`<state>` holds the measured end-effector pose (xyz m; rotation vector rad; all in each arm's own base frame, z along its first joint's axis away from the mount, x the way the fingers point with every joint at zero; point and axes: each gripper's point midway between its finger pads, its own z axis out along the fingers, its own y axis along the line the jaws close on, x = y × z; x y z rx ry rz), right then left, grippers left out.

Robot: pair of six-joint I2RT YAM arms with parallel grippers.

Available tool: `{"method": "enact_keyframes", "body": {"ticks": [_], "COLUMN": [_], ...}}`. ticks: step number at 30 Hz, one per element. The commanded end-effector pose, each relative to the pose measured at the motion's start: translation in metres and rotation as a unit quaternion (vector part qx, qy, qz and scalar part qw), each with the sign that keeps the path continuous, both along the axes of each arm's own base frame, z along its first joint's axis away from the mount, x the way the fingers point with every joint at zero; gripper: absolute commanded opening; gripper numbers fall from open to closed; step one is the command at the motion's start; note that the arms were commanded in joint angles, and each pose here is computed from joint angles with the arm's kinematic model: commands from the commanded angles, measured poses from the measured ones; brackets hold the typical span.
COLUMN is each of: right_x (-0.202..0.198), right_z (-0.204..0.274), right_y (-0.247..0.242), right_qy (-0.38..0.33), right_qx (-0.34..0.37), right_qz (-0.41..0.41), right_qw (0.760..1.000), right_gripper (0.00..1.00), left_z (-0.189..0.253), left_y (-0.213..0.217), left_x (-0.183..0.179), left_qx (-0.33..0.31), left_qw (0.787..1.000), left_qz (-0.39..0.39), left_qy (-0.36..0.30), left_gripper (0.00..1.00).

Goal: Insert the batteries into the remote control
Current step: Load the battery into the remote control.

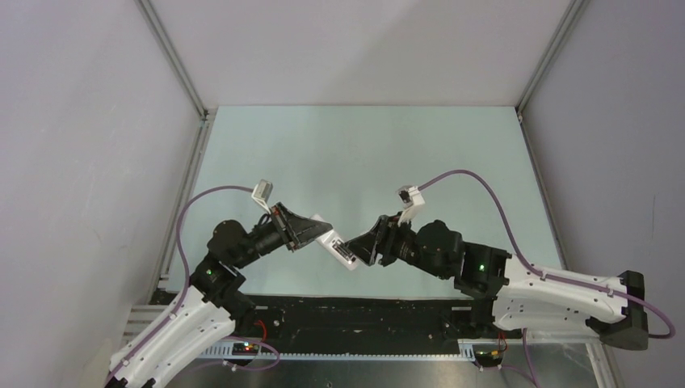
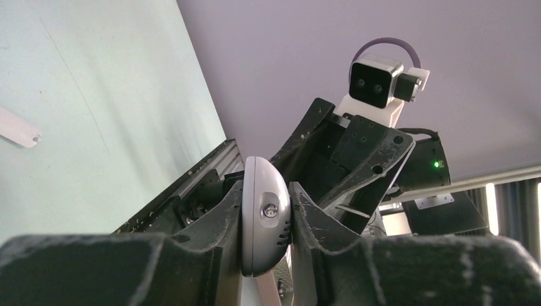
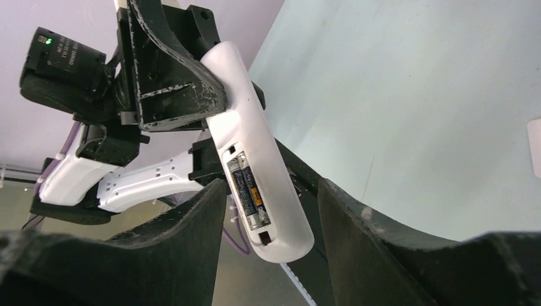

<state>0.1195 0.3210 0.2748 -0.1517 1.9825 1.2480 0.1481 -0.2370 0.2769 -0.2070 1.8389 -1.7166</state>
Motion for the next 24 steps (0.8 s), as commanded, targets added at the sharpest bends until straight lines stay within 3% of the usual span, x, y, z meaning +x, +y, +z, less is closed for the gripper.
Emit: {"method": "enact_keyframes", "body": {"ticks": [1, 14, 24], "right_x": [-0.004, -0.025, -0.042], "right_z": [0.034, 0.067, 0.063], "right_y": [0.0, -0.006, 0.01], "right_qy": [-0.049, -0.144, -0.163], "right_qx": [0.058, 0.094, 0.092], "right_qz": [0.019, 0.089, 0.15], "right_qw": [0.997, 0.981, 0.971], "right_gripper": [0.6, 0.63, 0.65], "left_z": [0.038, 0.066, 0.076], "left_y": [0.004, 0.011, 0.013], "left_x": [-0.013, -0.043, -0.053], "left_qx": [-0.02, -0.018, -0.023], "left_qw": [0.995, 0.974, 0.964], "left_qz": [-0.016, -0.053, -0.067], "left_qy": [-0.094, -0.221, -0.256], "left_gripper": [0.0, 0.0, 0.0]}}
